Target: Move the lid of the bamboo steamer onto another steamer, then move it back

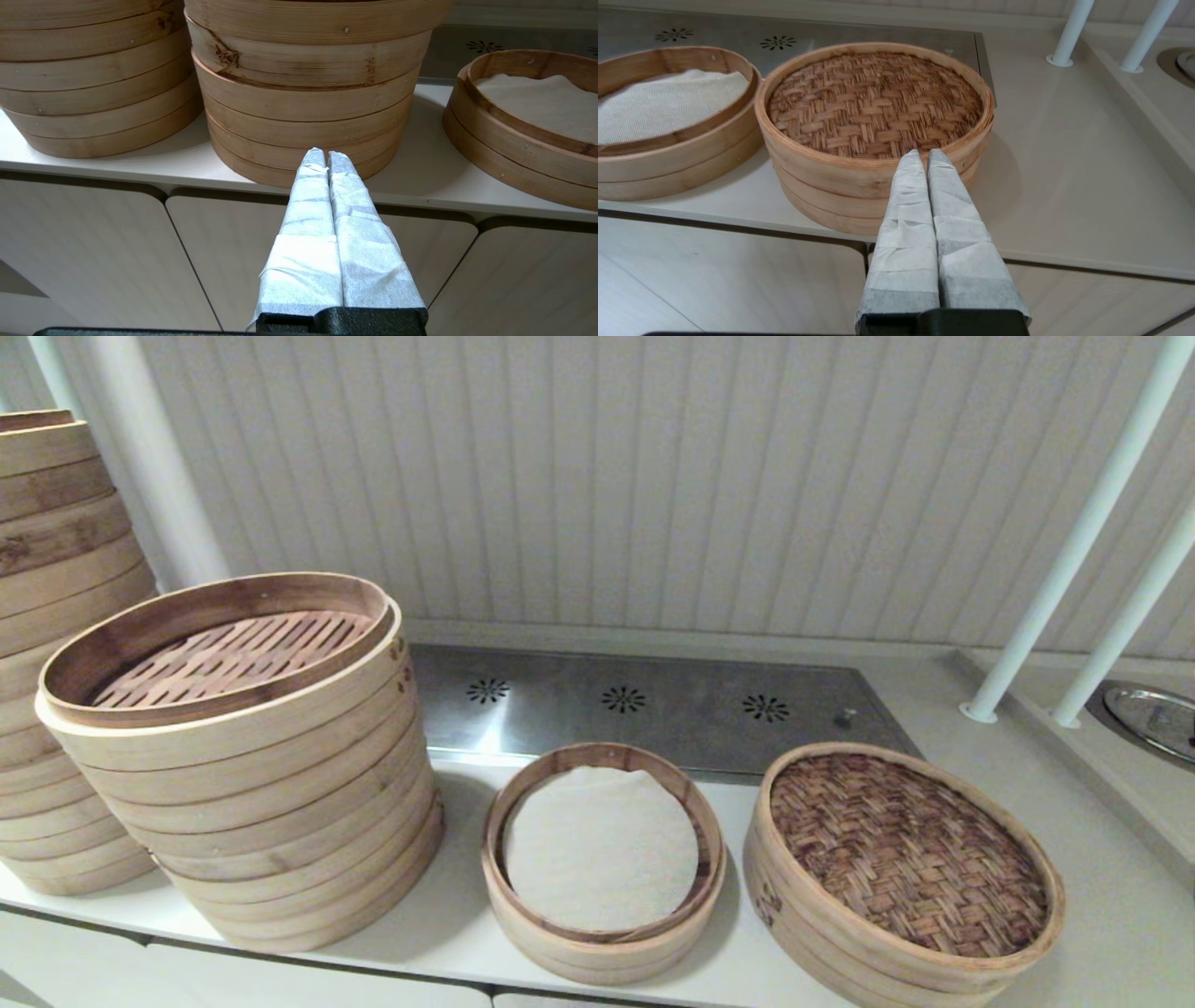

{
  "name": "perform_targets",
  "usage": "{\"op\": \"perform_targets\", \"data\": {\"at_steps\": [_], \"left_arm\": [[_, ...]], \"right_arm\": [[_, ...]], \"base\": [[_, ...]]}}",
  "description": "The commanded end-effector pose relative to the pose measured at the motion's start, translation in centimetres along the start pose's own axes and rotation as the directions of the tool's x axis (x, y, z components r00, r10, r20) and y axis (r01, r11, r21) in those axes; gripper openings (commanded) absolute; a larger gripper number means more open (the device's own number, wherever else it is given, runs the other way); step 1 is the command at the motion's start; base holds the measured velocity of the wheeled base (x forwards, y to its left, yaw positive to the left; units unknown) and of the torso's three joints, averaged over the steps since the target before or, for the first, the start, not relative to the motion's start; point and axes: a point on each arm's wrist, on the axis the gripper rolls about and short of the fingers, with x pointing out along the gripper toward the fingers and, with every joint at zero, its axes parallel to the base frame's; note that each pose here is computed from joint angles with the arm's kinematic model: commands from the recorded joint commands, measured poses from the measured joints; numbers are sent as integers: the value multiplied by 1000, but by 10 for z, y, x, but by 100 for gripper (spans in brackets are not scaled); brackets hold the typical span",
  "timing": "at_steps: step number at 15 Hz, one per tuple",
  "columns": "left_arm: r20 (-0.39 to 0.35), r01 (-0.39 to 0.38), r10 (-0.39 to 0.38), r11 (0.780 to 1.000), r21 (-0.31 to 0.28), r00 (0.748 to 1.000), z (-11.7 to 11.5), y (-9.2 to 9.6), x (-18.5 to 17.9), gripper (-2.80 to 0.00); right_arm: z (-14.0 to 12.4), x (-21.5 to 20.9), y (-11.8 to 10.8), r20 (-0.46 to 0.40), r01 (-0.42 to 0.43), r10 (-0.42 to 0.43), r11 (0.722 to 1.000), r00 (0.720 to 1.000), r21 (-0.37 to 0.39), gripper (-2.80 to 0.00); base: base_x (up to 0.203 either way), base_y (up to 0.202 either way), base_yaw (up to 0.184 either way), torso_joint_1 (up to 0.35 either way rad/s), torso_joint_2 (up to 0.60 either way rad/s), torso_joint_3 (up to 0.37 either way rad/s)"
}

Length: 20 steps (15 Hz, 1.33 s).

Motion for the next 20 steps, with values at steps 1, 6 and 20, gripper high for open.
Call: {"op": "perform_targets", "data": {"at_steps": [1, 6, 20], "left_arm": [[-2, 0, 0, 1000, 0, 1000, 0, 0, 0, -280], [0, 0, 0, 1000, 0, 1000, 0, 0, 0, -280], [-2, 0, 0, 1000, 0, 1000, 0, 0, 0, -280]], "right_arm": [[2, 1, 0, -5, 1, -1, 1000, 1000, -1, -280], [-13, 3, 0, -32, 0, 0, 1000, 999, 0, -280], [-31, 10, 0, -2, 7, -7, 1000, 1000, 7, -280]], "base": [[0, 0, 0, 0, 0, 0], [0, 0, 0, 0, 0, 0], [0, 0, 0, 0, 0, 0]]}}
